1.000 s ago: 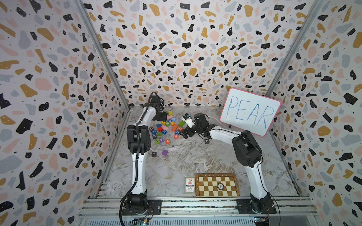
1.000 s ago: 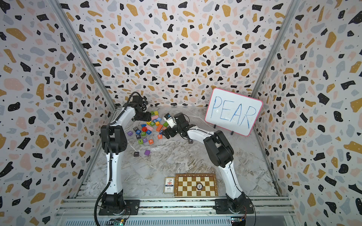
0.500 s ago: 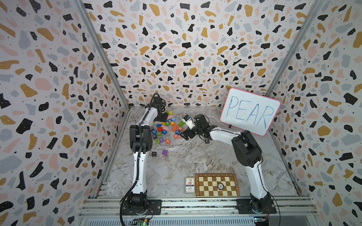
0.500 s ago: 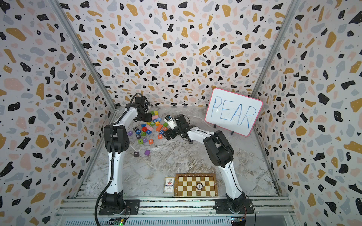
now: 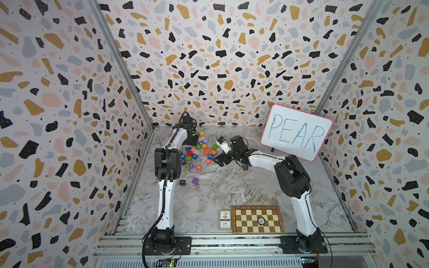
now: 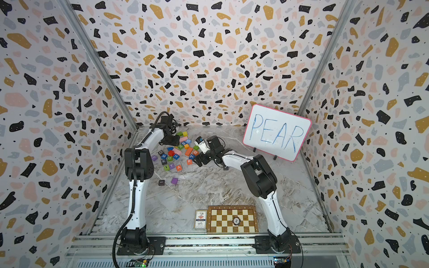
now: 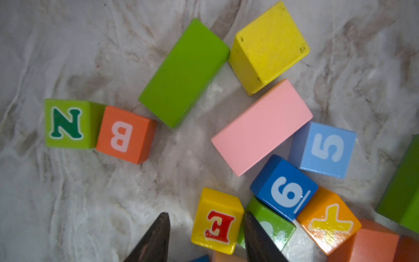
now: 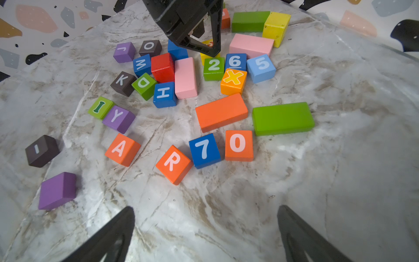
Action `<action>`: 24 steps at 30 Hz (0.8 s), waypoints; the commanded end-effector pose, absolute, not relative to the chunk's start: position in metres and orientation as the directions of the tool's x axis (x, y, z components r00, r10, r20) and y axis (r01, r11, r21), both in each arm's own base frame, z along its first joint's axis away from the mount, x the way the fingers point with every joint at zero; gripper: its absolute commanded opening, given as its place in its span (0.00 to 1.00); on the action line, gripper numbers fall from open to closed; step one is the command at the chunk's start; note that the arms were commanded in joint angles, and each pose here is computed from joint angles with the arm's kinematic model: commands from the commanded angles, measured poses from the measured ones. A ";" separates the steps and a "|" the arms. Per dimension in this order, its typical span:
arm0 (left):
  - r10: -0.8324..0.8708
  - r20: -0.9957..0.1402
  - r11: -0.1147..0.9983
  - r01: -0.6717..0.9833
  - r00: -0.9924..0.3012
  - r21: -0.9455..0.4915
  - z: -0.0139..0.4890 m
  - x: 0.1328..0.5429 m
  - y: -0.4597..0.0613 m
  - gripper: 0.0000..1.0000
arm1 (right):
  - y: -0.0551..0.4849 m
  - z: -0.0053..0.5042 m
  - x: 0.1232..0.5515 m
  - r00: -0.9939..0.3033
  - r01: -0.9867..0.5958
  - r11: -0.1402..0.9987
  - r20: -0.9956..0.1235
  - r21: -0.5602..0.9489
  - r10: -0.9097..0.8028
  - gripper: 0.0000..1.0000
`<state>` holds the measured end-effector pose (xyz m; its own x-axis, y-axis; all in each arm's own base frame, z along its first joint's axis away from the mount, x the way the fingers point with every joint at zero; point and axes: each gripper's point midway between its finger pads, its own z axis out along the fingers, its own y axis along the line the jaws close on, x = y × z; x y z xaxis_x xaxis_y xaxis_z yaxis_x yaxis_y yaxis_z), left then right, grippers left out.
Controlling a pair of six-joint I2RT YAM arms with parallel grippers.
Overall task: Spell the uppercase word “pear” with letter blocks
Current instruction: Pick up the letter block from the center of the board.
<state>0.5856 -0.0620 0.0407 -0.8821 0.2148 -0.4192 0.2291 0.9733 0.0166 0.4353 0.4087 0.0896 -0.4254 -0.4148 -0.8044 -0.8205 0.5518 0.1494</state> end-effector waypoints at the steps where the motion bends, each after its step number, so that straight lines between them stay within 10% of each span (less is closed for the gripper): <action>1: 0.216 -0.417 0.973 0.229 -0.883 0.021 0.034 0.588 -0.064 0.51 | 0.408 0.114 0.432 -0.399 -0.827 0.545 -0.827 0.138 -0.396 0.99; 24: 0.228 -0.414 0.973 0.226 -0.881 0.054 0.027 0.591 -0.071 0.37 | 0.401 0.115 0.425 -0.406 -0.818 0.556 -0.831 0.146 -0.380 1.00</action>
